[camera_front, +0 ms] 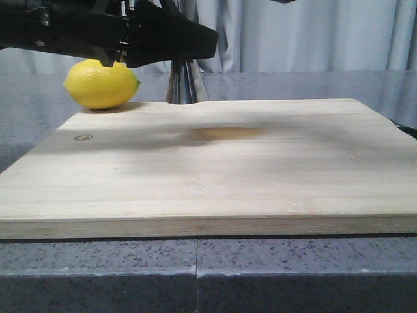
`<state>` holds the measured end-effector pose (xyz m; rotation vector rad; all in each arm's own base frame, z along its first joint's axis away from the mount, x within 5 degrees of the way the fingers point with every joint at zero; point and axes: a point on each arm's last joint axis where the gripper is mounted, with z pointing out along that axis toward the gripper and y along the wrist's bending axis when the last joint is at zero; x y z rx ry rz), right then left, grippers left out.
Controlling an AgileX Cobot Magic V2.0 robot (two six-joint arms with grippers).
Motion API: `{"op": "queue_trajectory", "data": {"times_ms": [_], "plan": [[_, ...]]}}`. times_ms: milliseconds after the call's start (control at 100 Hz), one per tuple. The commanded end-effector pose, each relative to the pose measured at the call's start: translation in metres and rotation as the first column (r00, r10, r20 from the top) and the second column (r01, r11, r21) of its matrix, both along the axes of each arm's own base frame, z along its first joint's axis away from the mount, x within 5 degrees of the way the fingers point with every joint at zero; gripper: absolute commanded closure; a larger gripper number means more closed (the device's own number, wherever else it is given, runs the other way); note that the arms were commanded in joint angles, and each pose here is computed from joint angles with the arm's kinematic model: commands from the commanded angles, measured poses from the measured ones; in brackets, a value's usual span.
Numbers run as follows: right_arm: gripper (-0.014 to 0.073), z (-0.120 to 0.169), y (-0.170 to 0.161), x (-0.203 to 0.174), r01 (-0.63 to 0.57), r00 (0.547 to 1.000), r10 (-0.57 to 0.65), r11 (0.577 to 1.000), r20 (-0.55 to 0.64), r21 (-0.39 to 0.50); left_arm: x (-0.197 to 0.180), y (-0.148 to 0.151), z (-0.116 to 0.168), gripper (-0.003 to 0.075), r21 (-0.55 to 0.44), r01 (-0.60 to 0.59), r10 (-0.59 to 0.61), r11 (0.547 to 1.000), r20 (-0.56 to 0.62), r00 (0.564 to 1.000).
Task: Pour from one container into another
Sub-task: 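Pour the clear liquid from the beaker into the held jigger, then tilt the glass beaker upright with the right gripper, ending the pour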
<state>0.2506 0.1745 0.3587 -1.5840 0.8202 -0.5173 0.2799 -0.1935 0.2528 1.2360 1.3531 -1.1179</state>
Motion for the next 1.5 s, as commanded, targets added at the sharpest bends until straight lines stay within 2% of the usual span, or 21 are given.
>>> {"op": "queue_trajectory", "data": {"times_ms": [0, 1310, 1490], "plan": [[0.034, 0.0205, -0.0023, -0.0046, -0.005, 0.998, 0.003, 1.0, 0.057, 0.029, -0.0073, -0.0025, 0.0316, 0.0661, -0.123, 0.035, -0.03, 0.992, 0.041, 0.999], [0.034, 0.0196, -0.0033, -0.0038, 0.003, 0.997, -0.001, 1.0, 0.082, -0.013, -0.0073, -0.0025, 0.0316, 0.0661, -0.123, 0.035, -0.03, 0.992, 0.041, 0.999], [0.034, 0.0211, -0.0019, -0.0048, -0.005, 0.999, 0.002, 0.998, 0.038, 0.061, -0.0073, -0.0025, 0.0316, 0.0661, -0.123, 0.035, -0.03, 0.992, 0.041, 0.999]]}}
